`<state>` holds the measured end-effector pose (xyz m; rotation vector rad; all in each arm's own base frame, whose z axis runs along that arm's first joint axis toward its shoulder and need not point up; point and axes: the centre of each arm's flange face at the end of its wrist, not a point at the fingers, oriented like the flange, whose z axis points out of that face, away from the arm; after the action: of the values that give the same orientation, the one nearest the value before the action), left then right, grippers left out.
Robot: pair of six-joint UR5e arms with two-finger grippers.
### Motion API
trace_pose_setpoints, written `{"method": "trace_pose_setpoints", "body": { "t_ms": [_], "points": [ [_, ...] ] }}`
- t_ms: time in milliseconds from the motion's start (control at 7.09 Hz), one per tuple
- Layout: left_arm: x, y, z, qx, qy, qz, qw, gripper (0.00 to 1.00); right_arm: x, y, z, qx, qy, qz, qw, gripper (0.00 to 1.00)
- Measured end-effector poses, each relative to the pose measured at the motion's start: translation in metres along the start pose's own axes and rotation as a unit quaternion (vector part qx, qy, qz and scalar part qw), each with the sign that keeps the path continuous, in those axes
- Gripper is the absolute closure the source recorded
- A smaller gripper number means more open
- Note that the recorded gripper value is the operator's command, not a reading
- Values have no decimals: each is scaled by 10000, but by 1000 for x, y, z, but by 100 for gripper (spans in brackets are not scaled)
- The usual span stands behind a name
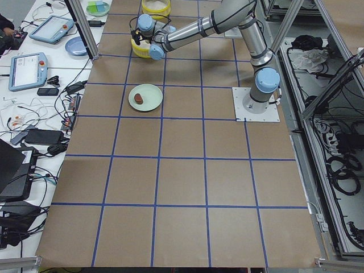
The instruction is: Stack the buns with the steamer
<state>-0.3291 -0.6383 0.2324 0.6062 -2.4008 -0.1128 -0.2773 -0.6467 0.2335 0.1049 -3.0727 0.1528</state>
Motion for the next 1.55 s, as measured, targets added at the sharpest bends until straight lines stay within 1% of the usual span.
{"method": "trace_pose_setpoints", "body": {
  "t_ms": [141, 282, 423, 564, 705, 846, 987, 1128, 1269, 1410, 1551],
  "points": [
    [0, 1, 7, -7, -18, -120, 9999, 6, -3, 0, -14, 73, 55, 38, 10000, 100],
    [1, 2, 7, 16, -21, -216, 9998, 4, -6, 0, -25, 135, 81, 90, 9998, 100],
    [7, 3, -1, 79, 17, -216, 9997, 1, -9, 1, -31, 154, 76, 169, 9997, 100],
    [18, 2, -23, 275, 61, -73, 9996, 0, -14, 1, -39, 141, 54, 288, 9995, 100],
    [23, -11, -59, 587, -51, 227, 9980, 0, -29, -2, -55, 130, 40, 365, 9992, 100],
    [17, -32, -106, 828, -373, 629, 9939, 0, -55, -9, -74, 137, 43, 396, 9991, 100],
    [-2, -52, -155, 944, -819, 996, 9871, 0, -85, -15, -90, 129, 22, 468, 9988, 100],
    [-33, -71, -201, 983, -1371, 1258, 9776, 0, -120, -20, -107, 98, -27, 602, 9981, 100],
    [-66, -87, -232, 980, -1959, 1445, 9649, 0, -159, -24, -123, 64, -78, 741, 9972, 100],
    [-92, -100, -247, 953, -2508, 1618, 9497, 0, -199, -28, -134, 46, -119, 823, 9965, 100],
    [-111, -112, -248, 875, -2925, 1778, 9355, 0, -245, -33, -141, 65, -155, 926, 9956, 100]
  ]
}}
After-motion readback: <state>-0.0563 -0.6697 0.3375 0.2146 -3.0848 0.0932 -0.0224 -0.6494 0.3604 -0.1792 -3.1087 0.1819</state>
